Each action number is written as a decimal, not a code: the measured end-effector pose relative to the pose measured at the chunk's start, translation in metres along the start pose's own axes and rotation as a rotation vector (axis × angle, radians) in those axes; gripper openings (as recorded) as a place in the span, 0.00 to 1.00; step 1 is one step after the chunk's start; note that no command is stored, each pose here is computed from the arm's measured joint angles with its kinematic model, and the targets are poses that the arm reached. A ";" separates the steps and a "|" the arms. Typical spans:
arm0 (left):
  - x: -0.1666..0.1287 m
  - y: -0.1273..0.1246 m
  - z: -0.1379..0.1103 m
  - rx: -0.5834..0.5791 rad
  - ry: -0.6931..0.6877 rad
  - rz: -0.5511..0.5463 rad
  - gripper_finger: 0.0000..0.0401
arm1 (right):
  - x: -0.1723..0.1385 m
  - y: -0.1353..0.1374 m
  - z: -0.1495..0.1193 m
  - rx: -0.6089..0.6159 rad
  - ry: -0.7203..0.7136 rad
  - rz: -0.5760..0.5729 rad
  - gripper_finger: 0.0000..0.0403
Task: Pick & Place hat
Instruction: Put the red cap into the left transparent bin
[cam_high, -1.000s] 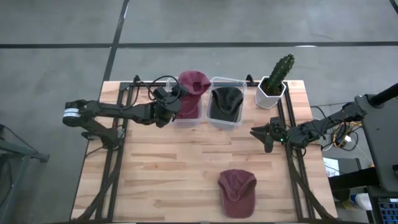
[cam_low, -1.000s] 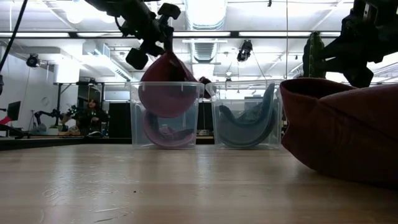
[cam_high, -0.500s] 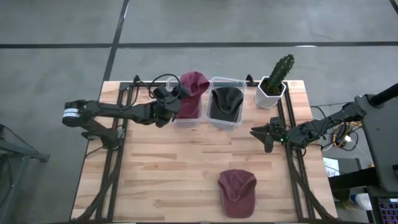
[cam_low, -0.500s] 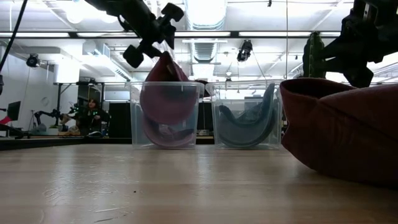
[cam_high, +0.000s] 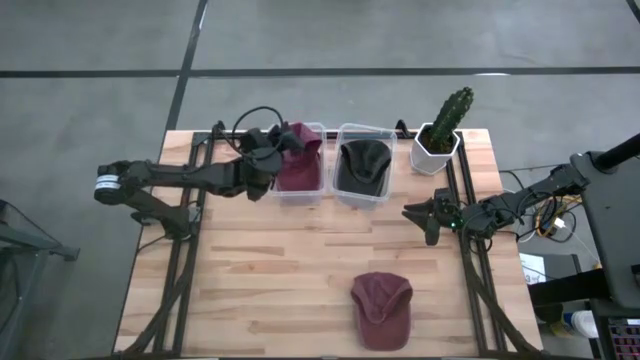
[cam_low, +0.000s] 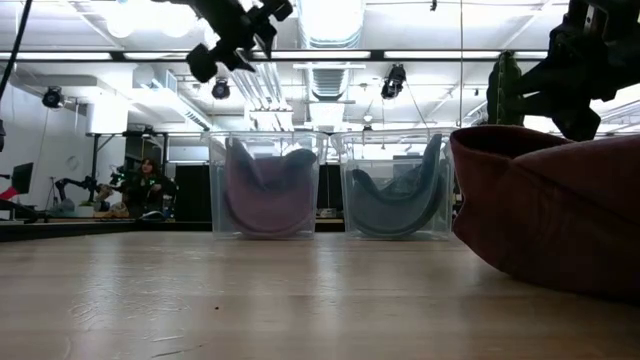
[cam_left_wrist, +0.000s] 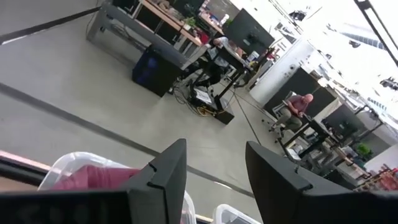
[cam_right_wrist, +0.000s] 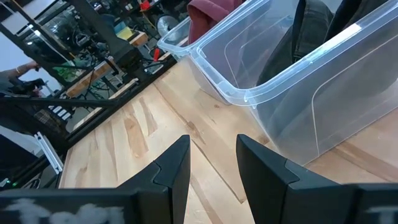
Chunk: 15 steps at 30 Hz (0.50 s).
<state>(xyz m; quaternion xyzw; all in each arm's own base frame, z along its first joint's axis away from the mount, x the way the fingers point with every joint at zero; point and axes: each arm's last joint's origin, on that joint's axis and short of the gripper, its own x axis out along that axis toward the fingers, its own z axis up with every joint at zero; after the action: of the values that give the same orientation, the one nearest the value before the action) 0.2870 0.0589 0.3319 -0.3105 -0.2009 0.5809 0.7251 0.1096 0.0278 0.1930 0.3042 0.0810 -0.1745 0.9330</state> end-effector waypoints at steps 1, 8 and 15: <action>0.000 -0.001 0.001 0.009 0.000 -0.002 0.39 | 0.000 0.000 0.000 0.000 0.000 0.000 0.31; -0.001 -0.012 0.006 0.188 0.085 -0.100 0.39 | 0.000 0.000 0.000 0.000 0.000 0.000 0.31; -0.016 -0.024 0.006 0.414 0.250 -0.343 0.39 | 0.000 0.001 -0.001 0.004 0.046 0.042 0.30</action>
<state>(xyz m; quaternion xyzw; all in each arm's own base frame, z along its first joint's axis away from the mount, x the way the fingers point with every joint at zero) 0.2967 0.0420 0.3534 -0.1865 -0.0367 0.4356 0.8799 0.1100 0.0295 0.1925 0.3115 0.0958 -0.1481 0.9337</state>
